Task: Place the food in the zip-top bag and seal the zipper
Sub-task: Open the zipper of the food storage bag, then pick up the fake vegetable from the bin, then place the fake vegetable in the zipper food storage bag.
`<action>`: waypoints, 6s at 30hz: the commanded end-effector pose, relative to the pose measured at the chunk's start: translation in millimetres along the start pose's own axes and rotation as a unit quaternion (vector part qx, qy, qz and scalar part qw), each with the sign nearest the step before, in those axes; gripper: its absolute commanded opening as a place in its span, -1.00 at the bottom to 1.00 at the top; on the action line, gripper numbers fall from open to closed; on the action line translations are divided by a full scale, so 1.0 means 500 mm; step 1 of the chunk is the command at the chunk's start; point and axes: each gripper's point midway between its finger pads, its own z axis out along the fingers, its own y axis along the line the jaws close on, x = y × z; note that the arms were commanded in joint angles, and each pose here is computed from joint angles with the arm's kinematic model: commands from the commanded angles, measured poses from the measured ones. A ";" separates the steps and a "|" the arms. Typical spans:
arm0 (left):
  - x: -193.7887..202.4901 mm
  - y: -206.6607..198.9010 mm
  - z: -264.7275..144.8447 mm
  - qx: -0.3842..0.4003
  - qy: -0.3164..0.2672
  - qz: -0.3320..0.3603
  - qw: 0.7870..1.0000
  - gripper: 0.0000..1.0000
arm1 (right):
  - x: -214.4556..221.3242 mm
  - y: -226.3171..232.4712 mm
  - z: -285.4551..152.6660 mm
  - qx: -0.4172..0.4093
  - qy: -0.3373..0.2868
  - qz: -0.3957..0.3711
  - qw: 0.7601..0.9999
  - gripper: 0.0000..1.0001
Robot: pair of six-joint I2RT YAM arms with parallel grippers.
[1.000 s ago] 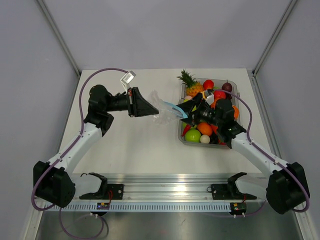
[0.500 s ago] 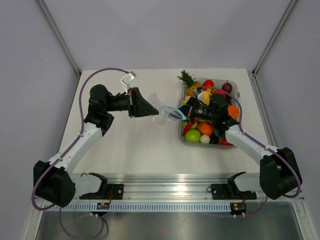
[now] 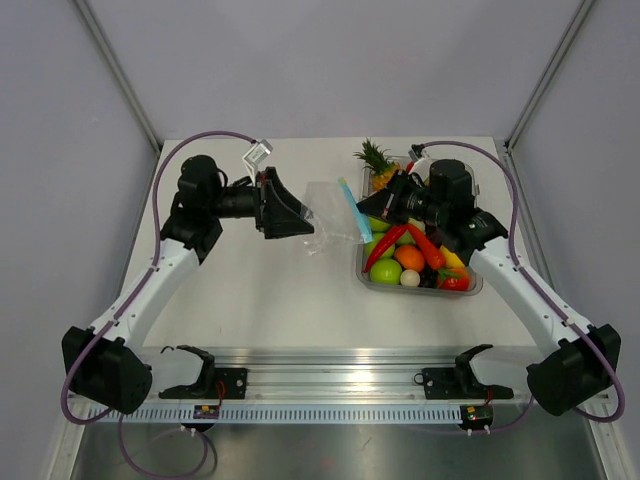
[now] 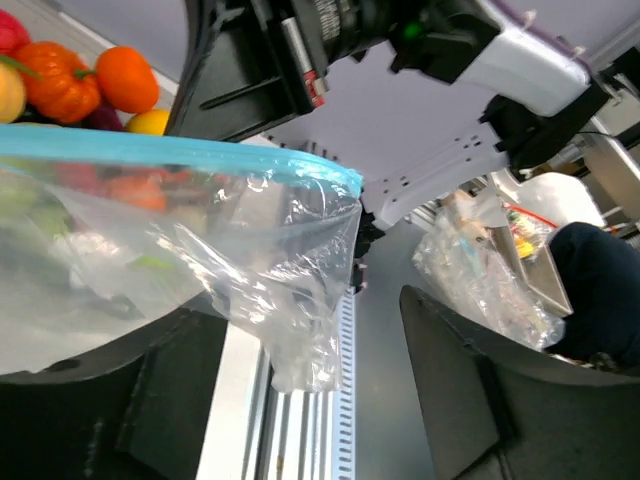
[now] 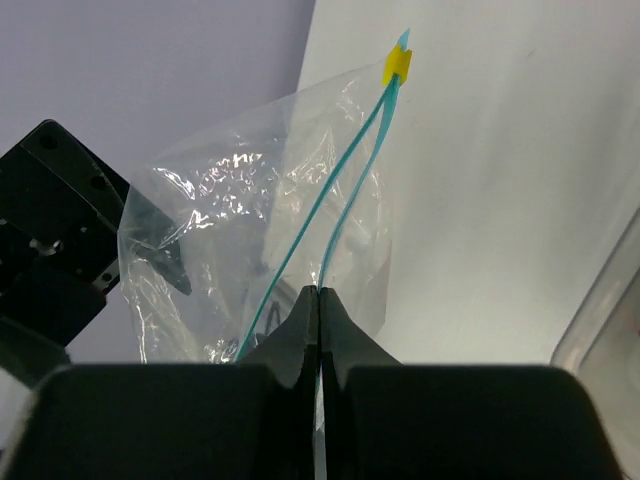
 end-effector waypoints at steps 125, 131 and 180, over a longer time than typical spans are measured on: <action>0.165 0.390 0.011 -0.515 0.164 -0.160 0.826 -1.00 | -0.071 -0.247 -0.061 0.309 -0.158 -0.049 0.937 -1.00; 0.169 0.387 0.022 -0.509 0.166 -0.162 0.829 -1.00 | -0.084 -0.073 -0.028 0.226 -0.165 -0.107 0.954 -1.00; 0.136 0.314 0.034 -0.460 0.124 -0.145 0.867 -1.00 | 0.010 -0.058 0.154 0.227 -0.096 -0.103 0.964 -1.00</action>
